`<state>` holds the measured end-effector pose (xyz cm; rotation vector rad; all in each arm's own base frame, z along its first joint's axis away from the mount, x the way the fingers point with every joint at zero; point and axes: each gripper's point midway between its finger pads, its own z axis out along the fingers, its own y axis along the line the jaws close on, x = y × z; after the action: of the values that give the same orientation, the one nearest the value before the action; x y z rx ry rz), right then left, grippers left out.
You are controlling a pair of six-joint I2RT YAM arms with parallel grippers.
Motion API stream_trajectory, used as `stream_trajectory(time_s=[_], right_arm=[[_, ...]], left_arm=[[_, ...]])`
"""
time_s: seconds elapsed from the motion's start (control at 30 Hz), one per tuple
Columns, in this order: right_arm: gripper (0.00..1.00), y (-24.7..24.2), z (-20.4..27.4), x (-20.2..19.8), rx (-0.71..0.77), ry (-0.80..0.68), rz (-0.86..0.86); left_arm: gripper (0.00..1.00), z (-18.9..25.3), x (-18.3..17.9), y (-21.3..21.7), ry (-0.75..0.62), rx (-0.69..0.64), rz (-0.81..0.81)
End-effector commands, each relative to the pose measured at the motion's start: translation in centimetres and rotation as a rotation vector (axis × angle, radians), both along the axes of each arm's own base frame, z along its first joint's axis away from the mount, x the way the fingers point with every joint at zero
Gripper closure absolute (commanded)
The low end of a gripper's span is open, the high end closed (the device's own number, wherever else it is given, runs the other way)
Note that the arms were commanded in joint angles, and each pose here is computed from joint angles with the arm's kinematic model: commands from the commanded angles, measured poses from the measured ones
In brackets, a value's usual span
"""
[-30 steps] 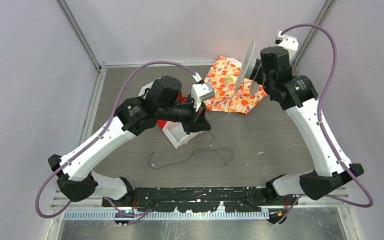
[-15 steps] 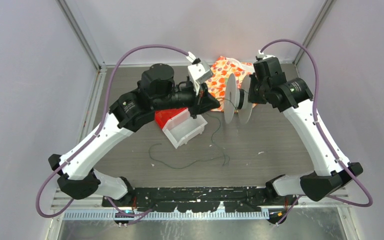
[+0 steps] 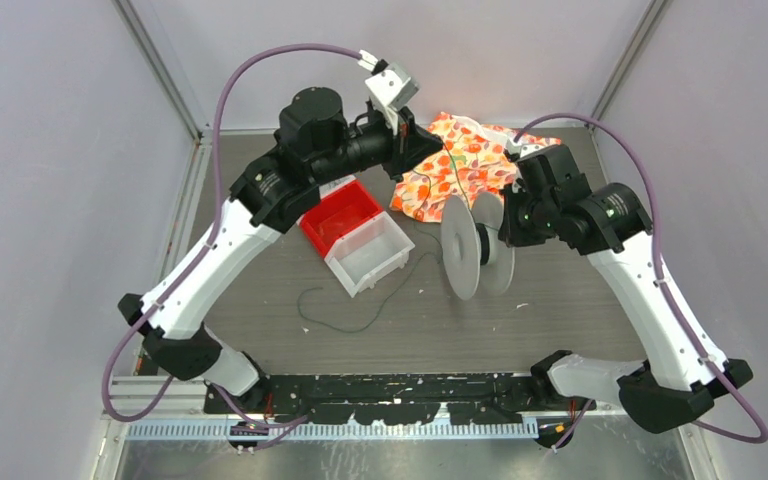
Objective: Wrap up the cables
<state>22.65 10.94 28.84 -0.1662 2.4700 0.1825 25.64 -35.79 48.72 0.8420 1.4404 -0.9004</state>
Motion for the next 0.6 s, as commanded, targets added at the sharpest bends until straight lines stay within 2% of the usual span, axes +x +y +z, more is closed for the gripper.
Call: stream_trajectory(time_s=[0.0,0.17,0.27,0.4,0.57], right_arm=[[0.99,1.2,2.0,-2.5,0.076,-0.043,0.141],[0.99,2.0,3.1,-5.0,0.141,-0.026,0.255],[0.99,2.4,4.6,-6.6,0.190,-0.063,0.329],[1.00,2.1,8.3,-7.7,0.248,-0.207,0.359],[1.00,-0.5,14.0,-7.4,0.290,-0.454,0.210]], left_arm=[[1.00,2.8,2.3,-0.3,-0.073,-0.069,0.044],[1.00,1.0,5.1,-1.1,-0.064,-0.049,0.084],[1.00,-1.5,7.3,-1.8,-0.014,-0.038,0.121],[1.00,-5.6,9.1,-2.5,0.094,-0.014,0.139],[1.00,-11.0,9.3,-2.7,0.210,0.025,0.142]])
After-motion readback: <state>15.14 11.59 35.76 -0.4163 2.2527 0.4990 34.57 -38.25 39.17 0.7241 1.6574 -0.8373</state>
